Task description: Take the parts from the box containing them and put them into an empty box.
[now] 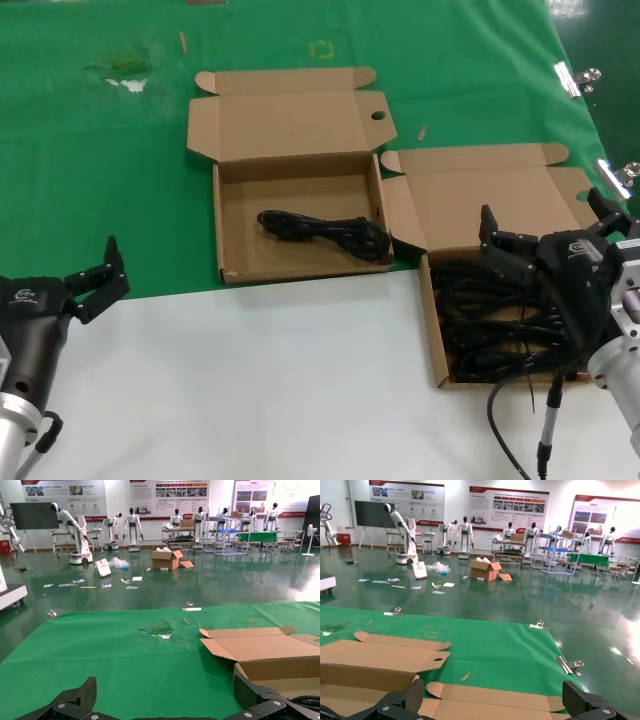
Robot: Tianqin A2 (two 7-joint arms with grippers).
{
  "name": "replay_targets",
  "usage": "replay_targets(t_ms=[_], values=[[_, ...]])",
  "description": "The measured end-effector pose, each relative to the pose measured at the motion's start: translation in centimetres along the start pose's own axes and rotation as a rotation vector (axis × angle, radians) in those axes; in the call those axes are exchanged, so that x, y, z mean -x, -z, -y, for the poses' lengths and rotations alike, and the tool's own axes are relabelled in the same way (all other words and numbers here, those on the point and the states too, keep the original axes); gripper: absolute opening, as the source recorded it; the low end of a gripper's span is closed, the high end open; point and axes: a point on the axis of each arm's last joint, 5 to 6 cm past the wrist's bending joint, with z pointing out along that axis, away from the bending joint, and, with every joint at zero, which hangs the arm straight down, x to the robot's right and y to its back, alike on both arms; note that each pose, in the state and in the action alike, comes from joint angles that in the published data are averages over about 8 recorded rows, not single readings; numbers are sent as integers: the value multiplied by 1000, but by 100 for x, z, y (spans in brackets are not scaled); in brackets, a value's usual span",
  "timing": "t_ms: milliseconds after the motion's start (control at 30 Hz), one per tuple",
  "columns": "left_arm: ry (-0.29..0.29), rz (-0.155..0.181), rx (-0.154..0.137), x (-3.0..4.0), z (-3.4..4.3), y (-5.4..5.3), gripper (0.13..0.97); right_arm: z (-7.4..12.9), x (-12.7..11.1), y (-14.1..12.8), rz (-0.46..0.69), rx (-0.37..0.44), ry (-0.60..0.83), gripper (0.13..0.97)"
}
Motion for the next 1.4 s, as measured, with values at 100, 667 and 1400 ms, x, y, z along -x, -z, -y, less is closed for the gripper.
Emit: replay_targets(t_ms=[100, 667, 1400], values=[[0, 0, 0, 0, 0, 0, 966, 0, 0, 0, 0, 0, 0, 966], [0, 0, 0, 0, 0, 0, 966, 0, 0, 0, 0, 0, 0, 966], [0, 0, 0, 0, 0, 0, 966, 0, 0, 0, 0, 0, 0, 966]])
